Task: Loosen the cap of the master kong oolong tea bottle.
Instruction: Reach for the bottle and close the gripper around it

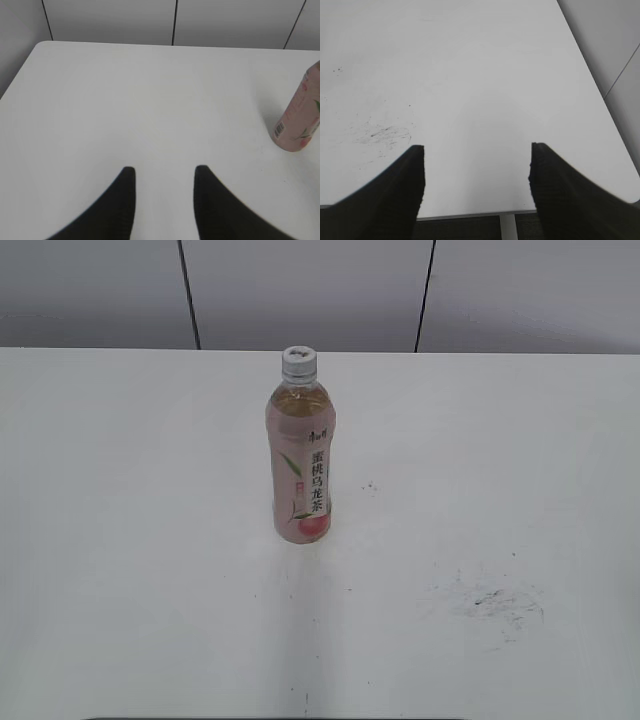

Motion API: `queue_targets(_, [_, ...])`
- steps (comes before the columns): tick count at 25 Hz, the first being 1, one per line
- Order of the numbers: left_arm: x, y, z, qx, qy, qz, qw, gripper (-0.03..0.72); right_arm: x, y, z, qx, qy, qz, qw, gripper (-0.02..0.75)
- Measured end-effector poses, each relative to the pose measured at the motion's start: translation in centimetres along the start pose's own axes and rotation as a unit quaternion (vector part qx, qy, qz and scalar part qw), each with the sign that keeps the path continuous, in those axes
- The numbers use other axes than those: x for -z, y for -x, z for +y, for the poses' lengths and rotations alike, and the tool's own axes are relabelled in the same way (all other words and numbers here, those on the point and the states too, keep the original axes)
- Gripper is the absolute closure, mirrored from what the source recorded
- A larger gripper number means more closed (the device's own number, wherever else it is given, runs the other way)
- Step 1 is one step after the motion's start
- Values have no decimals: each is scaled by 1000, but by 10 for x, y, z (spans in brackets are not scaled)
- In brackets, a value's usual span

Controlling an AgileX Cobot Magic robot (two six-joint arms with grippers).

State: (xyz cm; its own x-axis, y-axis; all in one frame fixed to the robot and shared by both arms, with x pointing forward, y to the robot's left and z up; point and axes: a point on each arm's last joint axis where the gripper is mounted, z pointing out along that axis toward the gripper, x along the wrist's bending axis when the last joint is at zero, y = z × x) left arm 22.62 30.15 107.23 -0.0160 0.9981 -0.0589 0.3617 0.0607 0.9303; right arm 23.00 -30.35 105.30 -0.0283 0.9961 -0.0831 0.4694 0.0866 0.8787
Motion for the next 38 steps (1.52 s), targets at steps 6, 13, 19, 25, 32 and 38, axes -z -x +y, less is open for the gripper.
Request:
queue_targets(6, [0,0,0,0,0,0,1000,447,0,0,0,0,0,0,1000,244])
queue_targets(13, [0,0,0,0,0,0,1000,447,0,0,0,0,0,0,1000,244])
queue_targets(19, [0,0,0,0,0,0,1000,447,0,0,0,0,0,0,1000,244])
queue_targets(25, [0,0,0,0,0,0,1000,447,0,0,0,0,0,0,1000,244])
queue_targets(32, [-10,4,16,-47,17,-19,999,447,0,0,0,0,0,0,1000,244])
queue_targets(38, [-39,10,62,-59,144,-35,987,447,0,0,0,0,0,0,1000,244])
